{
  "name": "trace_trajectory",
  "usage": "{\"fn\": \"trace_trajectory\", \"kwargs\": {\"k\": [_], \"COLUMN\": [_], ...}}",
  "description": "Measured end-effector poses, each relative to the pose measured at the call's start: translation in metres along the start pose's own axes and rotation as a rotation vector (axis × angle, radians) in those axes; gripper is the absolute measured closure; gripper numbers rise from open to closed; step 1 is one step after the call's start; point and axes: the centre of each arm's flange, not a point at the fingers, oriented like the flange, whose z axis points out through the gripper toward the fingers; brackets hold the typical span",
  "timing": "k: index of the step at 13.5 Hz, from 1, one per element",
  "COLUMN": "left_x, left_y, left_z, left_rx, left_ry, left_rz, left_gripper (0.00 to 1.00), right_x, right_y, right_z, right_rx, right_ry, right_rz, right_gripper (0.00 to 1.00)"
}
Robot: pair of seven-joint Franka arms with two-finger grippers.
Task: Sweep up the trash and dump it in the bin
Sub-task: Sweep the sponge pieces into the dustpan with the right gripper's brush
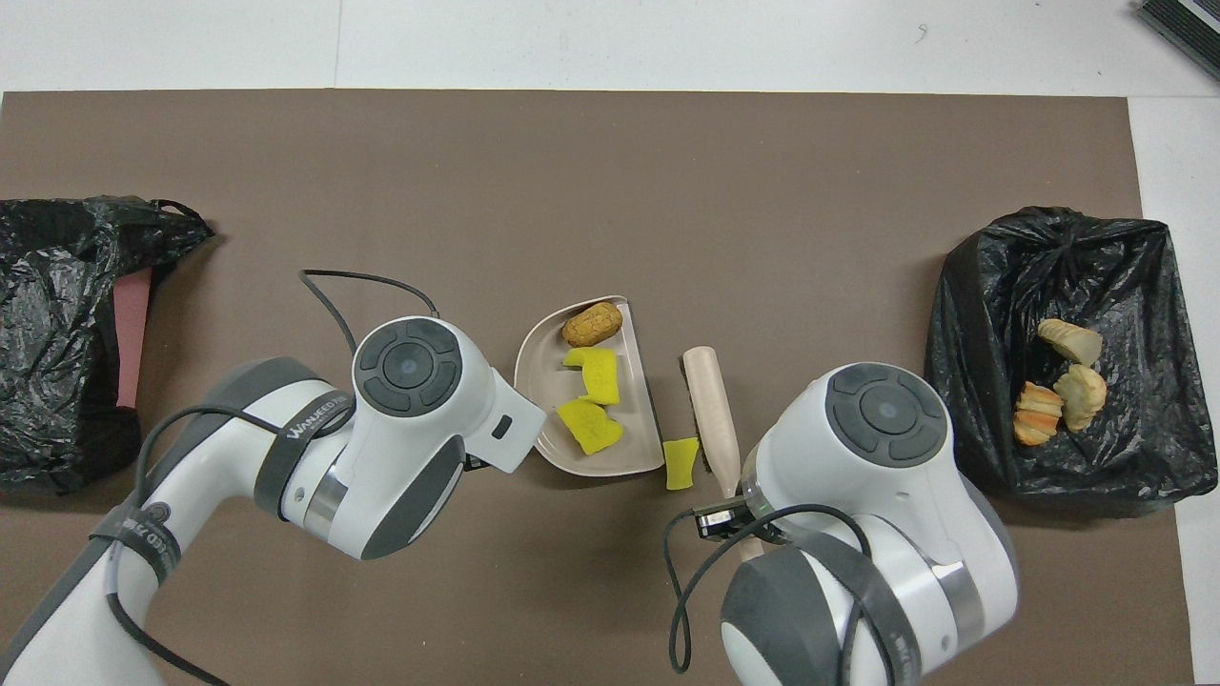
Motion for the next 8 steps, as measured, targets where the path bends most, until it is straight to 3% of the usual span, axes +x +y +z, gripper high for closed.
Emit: {"fn": "trace_trajectory", "kwargs": {"k": [2, 5, 8], "left_x": [-0.007, -0.001, 0.015], "left_y": [-0.006, -0.001, 0.013], "left_z": [0.002, 0.002, 0.002], "left_rx": [0.001, 0.004, 0.006], "left_ry": [0.002, 0.005, 0.005], "left_rz": [0.023, 0.092, 0.151], "left_gripper": [0.69, 0.69, 0.69], "right_x": [-0.003, -0.007, -0.005], "right_y": [0.011, 0.014, 0.004], "right_z": [0.028, 0.048, 0.055], "right_rx": [-0.047, -0.053, 0.065], "right_ry": [-0.049, -0.09, -0.097], "right_rz": [0.004, 0.011, 0.046], "right_gripper": [0.74, 0.74, 0.74]}}
